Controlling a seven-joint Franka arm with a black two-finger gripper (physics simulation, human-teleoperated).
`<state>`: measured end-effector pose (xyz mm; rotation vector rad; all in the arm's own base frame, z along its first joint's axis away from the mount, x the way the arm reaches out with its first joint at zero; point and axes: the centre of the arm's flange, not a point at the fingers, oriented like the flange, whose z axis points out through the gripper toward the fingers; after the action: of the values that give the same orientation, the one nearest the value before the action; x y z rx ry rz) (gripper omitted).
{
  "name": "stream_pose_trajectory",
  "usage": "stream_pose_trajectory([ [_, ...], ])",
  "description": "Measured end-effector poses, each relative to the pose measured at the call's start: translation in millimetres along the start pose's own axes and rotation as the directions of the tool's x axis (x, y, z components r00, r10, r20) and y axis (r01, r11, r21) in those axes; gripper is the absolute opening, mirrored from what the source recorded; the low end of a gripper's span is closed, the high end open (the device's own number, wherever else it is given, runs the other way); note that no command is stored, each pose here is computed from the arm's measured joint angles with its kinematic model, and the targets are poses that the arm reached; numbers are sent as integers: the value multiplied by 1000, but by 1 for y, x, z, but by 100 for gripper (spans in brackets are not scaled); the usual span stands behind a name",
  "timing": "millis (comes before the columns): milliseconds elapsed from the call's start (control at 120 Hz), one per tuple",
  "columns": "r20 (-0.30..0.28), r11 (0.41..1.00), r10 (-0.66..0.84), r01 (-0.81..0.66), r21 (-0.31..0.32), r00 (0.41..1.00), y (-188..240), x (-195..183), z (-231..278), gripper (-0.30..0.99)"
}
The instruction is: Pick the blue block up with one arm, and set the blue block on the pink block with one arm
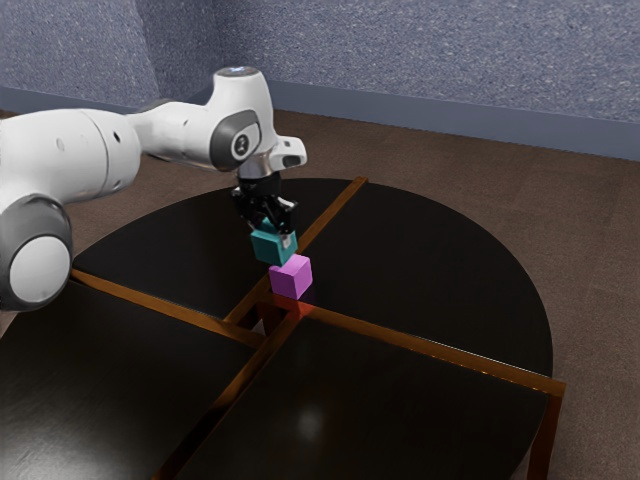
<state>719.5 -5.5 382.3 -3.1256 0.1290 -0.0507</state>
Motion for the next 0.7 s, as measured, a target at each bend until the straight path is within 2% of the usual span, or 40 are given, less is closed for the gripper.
stream_pose_trajectory([
  [283, 30, 1000, 7, -7, -13, 1000, 1, 2, 7, 35],
  [492, 15, 1000, 14, -13, -14, 1000, -2, 22, 4, 36],
  [700, 39, 1000, 7, -6, -23, 999, -14, 26, 16, 36],
])
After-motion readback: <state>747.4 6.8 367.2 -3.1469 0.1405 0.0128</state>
